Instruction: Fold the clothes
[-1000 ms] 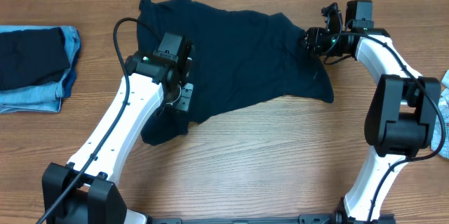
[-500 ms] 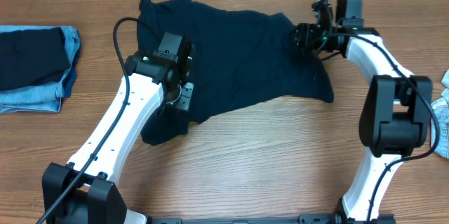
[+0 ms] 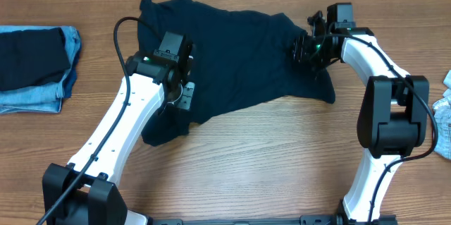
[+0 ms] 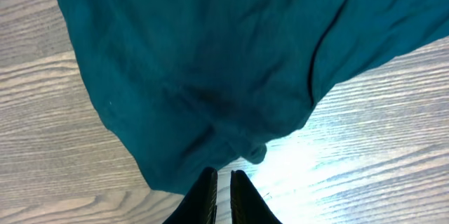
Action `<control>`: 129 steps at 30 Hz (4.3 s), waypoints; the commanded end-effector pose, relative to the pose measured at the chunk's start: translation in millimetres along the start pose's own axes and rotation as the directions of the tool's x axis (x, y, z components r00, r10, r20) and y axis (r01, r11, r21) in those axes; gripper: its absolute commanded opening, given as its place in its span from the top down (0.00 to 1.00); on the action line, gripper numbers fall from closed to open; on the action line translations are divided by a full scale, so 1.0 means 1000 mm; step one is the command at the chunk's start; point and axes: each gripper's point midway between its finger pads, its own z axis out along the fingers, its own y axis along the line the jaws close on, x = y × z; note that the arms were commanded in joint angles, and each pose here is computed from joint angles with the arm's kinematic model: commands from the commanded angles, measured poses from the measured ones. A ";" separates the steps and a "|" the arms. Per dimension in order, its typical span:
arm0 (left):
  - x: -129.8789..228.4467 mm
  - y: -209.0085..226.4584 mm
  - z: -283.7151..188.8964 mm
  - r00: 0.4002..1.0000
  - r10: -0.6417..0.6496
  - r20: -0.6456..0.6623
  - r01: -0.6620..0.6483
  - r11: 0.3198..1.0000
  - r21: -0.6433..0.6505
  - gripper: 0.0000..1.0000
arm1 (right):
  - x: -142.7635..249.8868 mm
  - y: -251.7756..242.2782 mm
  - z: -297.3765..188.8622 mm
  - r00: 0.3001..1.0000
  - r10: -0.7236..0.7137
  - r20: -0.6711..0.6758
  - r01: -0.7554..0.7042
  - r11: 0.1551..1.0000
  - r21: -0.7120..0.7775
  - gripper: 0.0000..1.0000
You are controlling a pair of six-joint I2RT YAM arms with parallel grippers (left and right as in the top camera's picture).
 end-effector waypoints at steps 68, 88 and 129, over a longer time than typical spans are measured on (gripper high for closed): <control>-0.020 -0.005 -0.005 0.997 0.001 0.080 -0.003 1.000 0.025 0.55 | 0.056 -0.095 -0.061 0.925 0.359 -0.127 -0.297 0.888 0.351 0.40; -0.024 -0.005 -0.006 0.995 0.000 0.097 -0.003 1.000 0.028 0.51 | 0.048 -0.110 -0.063 0.886 0.463 -0.011 -0.416 0.806 0.422 0.87; 0.031 -0.070 0.031 0.996 0.056 -0.064 -0.031 0.941 0.338 0.43 | 0.041 -0.072 -0.178 0.923 0.378 0.073 -0.368 0.814 0.449 0.96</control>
